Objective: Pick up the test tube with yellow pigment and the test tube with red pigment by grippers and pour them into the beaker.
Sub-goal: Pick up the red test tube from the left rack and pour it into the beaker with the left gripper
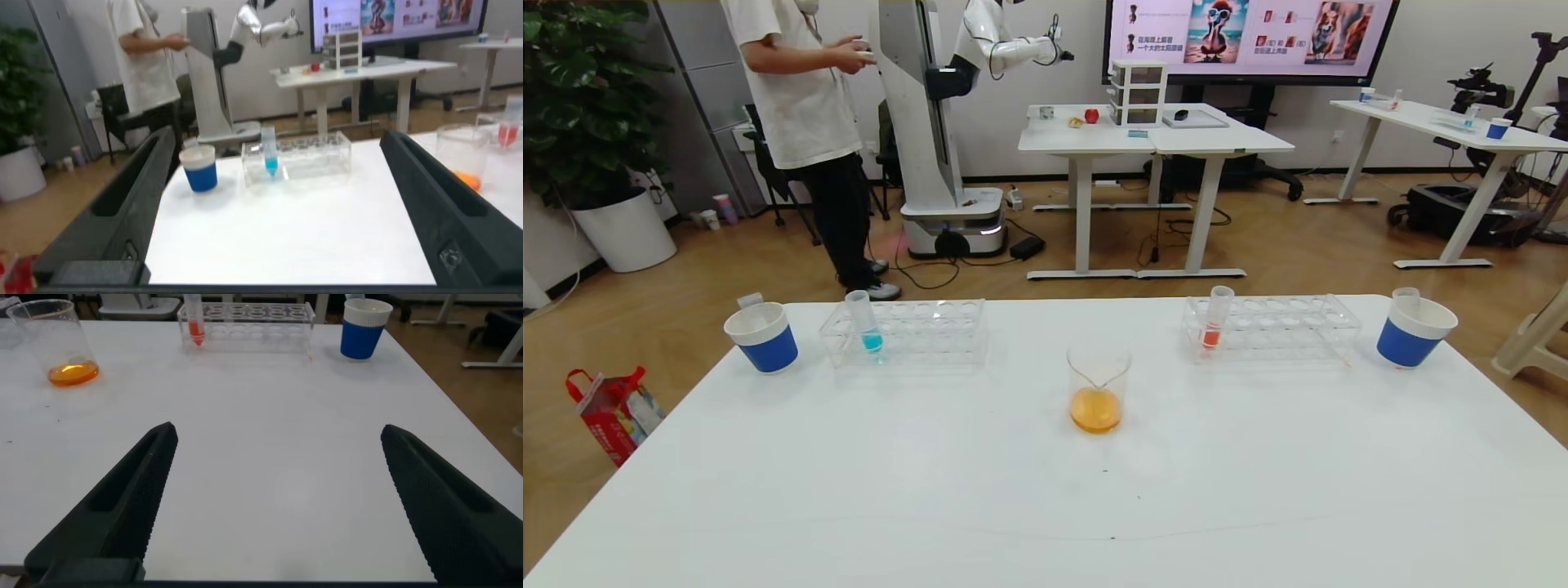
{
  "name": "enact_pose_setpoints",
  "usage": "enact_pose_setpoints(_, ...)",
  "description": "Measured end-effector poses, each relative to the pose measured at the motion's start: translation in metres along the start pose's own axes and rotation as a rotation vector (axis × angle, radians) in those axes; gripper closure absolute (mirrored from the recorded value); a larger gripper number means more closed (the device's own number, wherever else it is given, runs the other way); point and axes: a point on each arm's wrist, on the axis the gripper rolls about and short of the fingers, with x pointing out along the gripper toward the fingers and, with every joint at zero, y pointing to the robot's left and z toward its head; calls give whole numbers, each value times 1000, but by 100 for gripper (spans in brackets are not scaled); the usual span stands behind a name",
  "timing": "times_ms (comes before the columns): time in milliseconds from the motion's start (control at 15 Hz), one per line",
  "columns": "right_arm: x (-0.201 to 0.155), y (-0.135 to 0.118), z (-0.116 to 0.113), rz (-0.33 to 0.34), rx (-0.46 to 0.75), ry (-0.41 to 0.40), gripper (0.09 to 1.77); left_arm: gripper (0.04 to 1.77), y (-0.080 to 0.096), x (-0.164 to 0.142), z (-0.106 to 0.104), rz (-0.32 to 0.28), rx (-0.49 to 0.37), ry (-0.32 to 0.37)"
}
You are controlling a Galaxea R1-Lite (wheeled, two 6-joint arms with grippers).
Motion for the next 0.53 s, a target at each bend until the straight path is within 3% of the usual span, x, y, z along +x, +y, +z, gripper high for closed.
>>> enact_pose_setpoints(133, 0, 0, 0, 0, 0, 0, 12, 6, -3, -1, -32, -11, -39, 191)
enact_pose_setpoints(267, 0, 0, 0, 0, 0, 0, 12, 6, -5, -5, -49, -19, -53, 340)
enact_pose_setpoints(533, 0, 0, 0, 0, 0, 0, 12, 6, -5, -6, -52, -22, -60, 356)
